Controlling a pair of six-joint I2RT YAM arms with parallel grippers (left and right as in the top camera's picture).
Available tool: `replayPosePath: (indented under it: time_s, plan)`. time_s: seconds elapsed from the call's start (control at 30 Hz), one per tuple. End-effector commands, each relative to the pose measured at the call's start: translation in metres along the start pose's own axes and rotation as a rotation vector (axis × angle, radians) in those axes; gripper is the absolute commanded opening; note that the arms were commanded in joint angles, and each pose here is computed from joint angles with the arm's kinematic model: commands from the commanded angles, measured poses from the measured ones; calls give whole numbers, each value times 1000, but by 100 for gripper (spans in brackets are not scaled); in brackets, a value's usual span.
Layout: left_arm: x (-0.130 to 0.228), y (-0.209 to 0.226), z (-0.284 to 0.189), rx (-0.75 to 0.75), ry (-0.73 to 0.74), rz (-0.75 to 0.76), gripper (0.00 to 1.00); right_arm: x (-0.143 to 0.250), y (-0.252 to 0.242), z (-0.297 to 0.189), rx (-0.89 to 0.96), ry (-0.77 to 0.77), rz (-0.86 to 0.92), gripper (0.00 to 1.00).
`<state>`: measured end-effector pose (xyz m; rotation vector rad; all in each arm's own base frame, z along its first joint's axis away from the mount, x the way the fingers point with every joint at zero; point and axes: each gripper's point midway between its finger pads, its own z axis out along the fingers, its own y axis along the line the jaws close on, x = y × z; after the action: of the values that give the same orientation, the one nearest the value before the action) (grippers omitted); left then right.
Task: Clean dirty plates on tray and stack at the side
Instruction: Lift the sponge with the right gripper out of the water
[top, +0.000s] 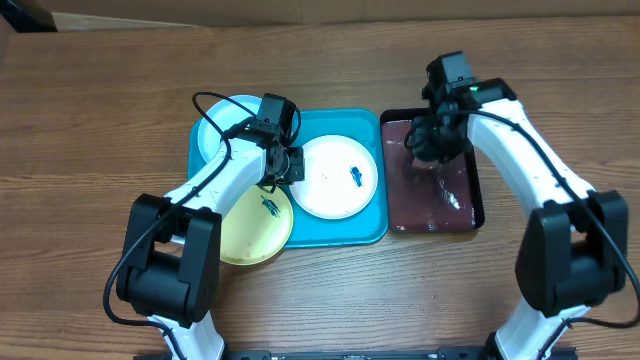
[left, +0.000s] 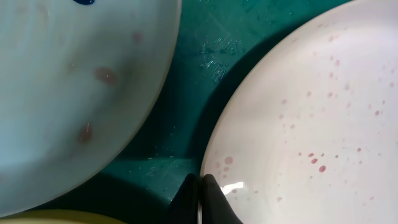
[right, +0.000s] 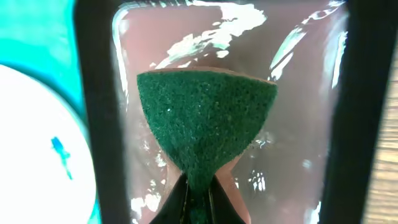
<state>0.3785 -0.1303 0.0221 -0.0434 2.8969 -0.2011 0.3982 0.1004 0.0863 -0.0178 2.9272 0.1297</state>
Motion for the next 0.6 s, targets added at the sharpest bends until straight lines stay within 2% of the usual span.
replayPosePath:
  time_s: [0.0,0.23,0.27,0.3,0.37,0.57]
  plan:
    - [11,2,8,-17,25,-4,6,-7,0,-17,-2,-37,-3,4]
    - [11,3,9,-18,24,-4,14,-6,0,-17,-2,-34,-2,4]
    - [11,2,9,-17,23,-3,14,-5,0,-17,-1,-31,-2,4]
    - [10,2,9,-16,20,-3,9,-5,0,-17,0,-29,-2,4]
    - [8,1,9,-13,12,-2,4,-5,0,-17,0,-28,-2,4]
    - [4,3,9,-15,-1,-7,4,-2,6,-18,-34,-14,-3,4]
